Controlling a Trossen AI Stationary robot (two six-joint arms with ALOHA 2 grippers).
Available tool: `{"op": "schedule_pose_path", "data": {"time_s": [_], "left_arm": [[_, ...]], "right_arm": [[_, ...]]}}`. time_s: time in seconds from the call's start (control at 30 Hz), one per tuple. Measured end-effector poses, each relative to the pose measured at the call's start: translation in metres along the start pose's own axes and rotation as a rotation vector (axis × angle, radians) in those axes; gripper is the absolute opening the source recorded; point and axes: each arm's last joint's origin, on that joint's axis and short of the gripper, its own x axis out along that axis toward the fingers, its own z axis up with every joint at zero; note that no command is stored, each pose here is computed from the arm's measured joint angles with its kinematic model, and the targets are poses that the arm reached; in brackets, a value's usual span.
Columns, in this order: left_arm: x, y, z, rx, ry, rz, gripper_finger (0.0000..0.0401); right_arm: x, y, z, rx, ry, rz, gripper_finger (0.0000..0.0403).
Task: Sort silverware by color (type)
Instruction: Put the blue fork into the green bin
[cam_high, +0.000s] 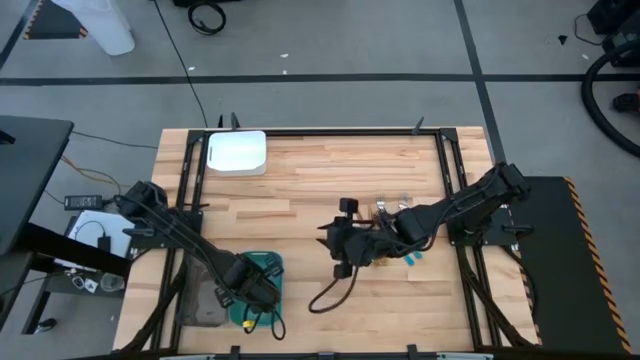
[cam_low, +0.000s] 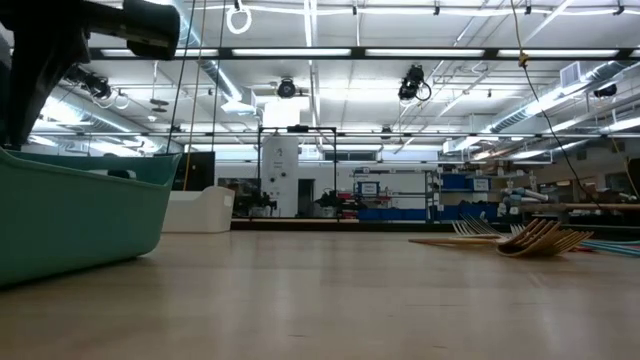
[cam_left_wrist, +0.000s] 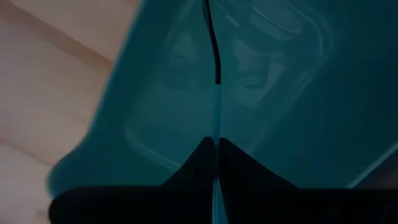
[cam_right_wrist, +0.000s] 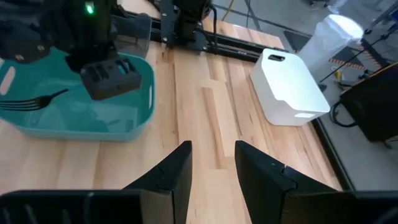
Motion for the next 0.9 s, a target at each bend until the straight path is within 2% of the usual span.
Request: {"op": "schedule_pose_path", "data": {"time_s": [0.3, 0.67, 0.9], "left_arm": [[0.011, 0.004, 0.004, -0.007, 0.003, -0.006, 0.0016], [0.035, 0.007, 0.010, -0.011, 0.040, -0.075, 0.0016], [0.037, 0.007, 0.010, -0.045, 0.046, -0.079, 0.0056]], "right_arm": [[-0.007, 0.015, -0.002, 0.005, -0.029, -0.048, 0.0132], [-0.008, 0.029, -0.004, -0.026, -0.046, -0.100, 0.0132], [-0.009, 0.029, -0.005, -0.049, -0.044, -0.112, 0.0132]]}}
